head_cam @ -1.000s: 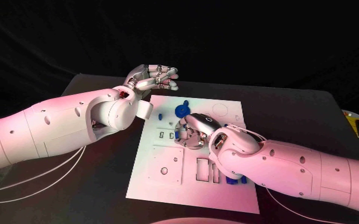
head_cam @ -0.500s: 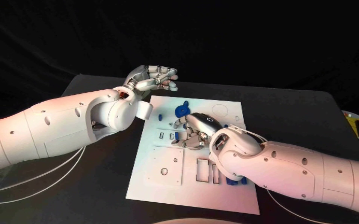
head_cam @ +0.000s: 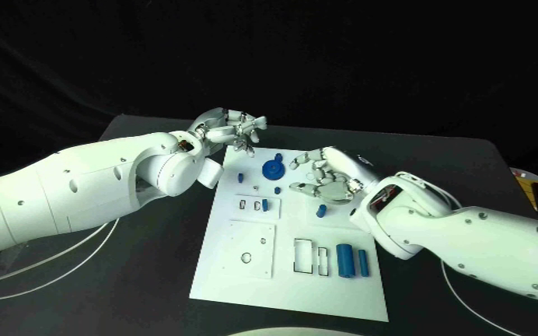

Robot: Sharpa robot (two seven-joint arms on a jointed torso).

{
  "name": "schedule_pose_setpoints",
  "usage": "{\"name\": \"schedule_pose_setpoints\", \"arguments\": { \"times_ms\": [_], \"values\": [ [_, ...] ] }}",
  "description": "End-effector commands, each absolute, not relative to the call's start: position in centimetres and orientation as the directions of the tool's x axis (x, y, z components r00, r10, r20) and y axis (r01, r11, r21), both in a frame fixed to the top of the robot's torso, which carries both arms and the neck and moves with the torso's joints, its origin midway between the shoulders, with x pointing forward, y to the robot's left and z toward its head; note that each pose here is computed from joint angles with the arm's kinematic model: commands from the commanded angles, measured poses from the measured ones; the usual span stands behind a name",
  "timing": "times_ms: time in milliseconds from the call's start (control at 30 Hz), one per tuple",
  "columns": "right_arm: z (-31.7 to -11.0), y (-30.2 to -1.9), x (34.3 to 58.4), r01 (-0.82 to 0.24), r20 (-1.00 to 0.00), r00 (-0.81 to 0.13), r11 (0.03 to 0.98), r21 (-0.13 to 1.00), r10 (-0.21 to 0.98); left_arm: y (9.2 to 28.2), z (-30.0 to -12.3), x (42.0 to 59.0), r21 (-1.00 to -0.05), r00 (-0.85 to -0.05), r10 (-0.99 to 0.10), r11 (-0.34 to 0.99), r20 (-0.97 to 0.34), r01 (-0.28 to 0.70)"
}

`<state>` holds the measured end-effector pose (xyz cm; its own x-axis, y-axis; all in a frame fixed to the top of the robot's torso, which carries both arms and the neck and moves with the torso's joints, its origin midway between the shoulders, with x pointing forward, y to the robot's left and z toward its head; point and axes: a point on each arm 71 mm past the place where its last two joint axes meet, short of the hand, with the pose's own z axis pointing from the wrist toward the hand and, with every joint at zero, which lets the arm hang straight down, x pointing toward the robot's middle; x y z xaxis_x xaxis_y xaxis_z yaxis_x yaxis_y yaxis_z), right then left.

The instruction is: Assemble the parts on the task board

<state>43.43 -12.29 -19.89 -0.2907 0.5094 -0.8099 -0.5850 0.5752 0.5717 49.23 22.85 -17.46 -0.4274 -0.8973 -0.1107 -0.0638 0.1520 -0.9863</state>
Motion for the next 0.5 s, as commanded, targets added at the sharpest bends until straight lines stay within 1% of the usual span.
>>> {"name": "schedule_pose_setpoints", "arguments": {
  "times_ms": [33,133,200,267,400,500],
  "values": [
    [-18.6,-13.7,43.6,-0.547,-0.705,-0.324,0.484,0.684,0.631,22.3,-18.8,48.7,-0.901,-0.569,-0.767,0.421,-0.296,-0.100],
    [-17.9,-16.0,44.2,-0.493,-0.680,-0.311,0.499,0.712,0.663,22.1,-19.5,48.4,-0.819,-0.616,-0.682,0.565,-0.394,-0.103],
    [-17.6,-17.2,44.6,-0.465,-0.672,-0.300,0.511,0.723,0.677,22.0,-19.8,48.3,-0.764,-0.639,-0.628,0.638,-0.444,-0.097],
    [-17.4,-18.7,45.2,-0.430,-0.666,-0.280,0.530,0.731,0.691,21.8,-20.2,48.2,-0.683,-0.661,-0.550,0.726,-0.511,-0.077],
    [-17.3,-20.4,45.9,-0.381,-0.662,-0.258,0.555,0.739,0.704,21.5,-20.7,48.2,-0.545,-0.676,-0.426,0.837,-0.601,-0.042],
    [-17.4,-21.1,46.1,-0.363,-0.661,-0.253,0.564,0.741,0.706,21.2,-20.7,48.3,-0.472,-0.664,-0.361,0.881,-0.655,-0.014]
  ]
}}
